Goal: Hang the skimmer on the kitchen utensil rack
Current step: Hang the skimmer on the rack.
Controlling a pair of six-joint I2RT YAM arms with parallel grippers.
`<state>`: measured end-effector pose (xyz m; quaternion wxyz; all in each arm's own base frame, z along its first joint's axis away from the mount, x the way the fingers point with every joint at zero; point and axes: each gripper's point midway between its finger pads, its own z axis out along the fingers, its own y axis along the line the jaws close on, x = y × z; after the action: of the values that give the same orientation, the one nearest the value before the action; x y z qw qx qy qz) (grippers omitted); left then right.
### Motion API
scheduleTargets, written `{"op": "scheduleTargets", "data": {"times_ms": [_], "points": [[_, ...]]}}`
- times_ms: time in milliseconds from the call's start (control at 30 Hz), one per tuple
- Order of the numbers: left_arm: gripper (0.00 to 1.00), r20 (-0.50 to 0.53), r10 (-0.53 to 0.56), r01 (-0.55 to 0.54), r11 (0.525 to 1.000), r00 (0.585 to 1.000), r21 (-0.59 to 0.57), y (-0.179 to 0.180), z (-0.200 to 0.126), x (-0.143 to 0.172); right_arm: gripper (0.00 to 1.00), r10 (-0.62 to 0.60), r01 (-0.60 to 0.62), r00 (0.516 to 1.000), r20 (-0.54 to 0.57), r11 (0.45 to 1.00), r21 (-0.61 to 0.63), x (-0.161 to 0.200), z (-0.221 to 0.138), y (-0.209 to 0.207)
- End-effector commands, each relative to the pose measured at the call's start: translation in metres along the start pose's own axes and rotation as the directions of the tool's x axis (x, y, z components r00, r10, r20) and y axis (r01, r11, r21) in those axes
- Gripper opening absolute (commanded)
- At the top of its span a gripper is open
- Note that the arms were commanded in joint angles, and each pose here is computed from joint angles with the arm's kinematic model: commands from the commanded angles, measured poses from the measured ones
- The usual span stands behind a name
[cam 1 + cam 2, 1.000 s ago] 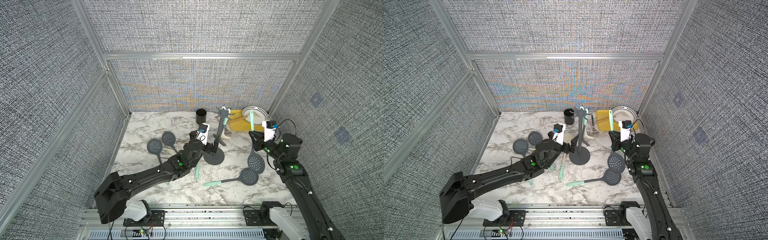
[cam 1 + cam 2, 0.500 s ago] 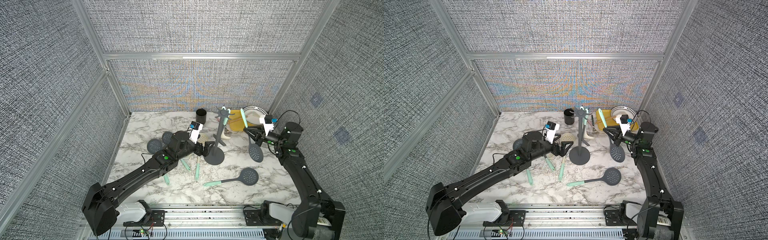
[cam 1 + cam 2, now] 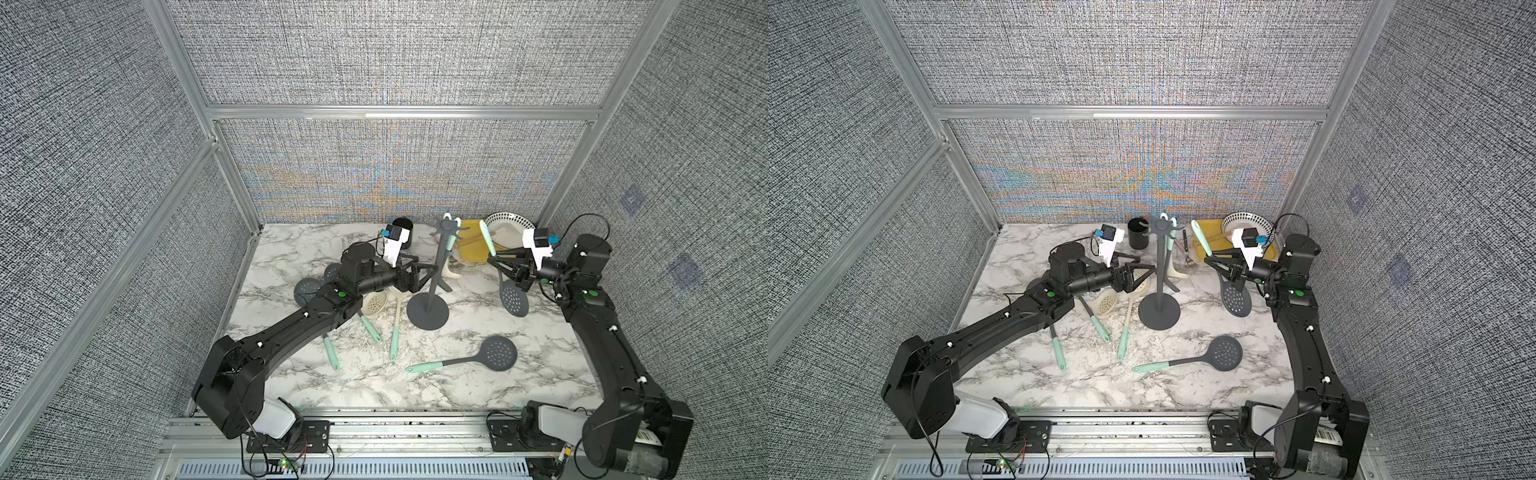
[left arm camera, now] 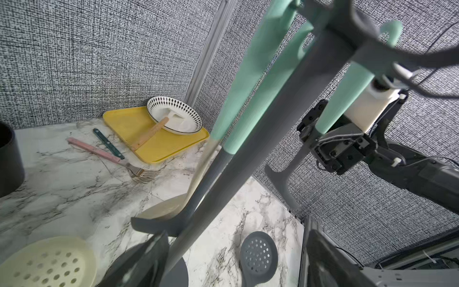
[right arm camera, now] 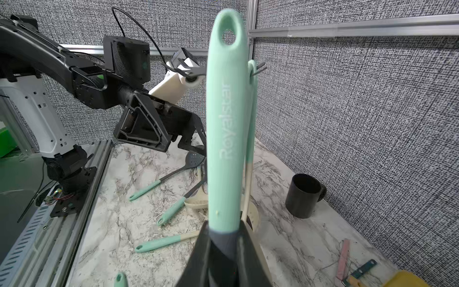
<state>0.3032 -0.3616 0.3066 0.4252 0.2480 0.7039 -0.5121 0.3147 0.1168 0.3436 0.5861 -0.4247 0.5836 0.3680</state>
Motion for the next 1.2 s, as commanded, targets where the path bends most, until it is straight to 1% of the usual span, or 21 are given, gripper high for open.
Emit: {"op": "scheduleTargets", "data": {"times_ms": [0, 300, 467, 1167], "points": [[0.89, 0.023, 0.018, -0.019, 0.999, 1.0, 0.045, -0.009, 0.0, -0.009, 0.0, 0.008, -0.008, 1.0, -0.007, 1.0, -0.029, 0.001, 0.003, 0.004], [0.89, 0.012, 0.033, -0.033, 0.999, 0.999, 0.028, -0.006, 0.002, -0.009, 0.0, 0.029, -0.03, 0.999, -0.022, 0.999, -0.018, 0.003, 0.008, -0.001], [0.88, -0.002, 0.042, -0.042, 0.997, 0.999, 0.058, -0.01, 0.006, -0.009, 0.0, 0.036, -0.037, 0.999, -0.03, 0.999, -0.031, 0.007, 0.01, 0.001], [0.83, -0.03, 0.025, -0.021, 0.993, 0.999, 0.115, -0.013, 0.016, -0.004, 0.0, 0.061, -0.065, 0.996, -0.06, 0.995, -0.07, 0.019, 0.021, 0.003]]}}
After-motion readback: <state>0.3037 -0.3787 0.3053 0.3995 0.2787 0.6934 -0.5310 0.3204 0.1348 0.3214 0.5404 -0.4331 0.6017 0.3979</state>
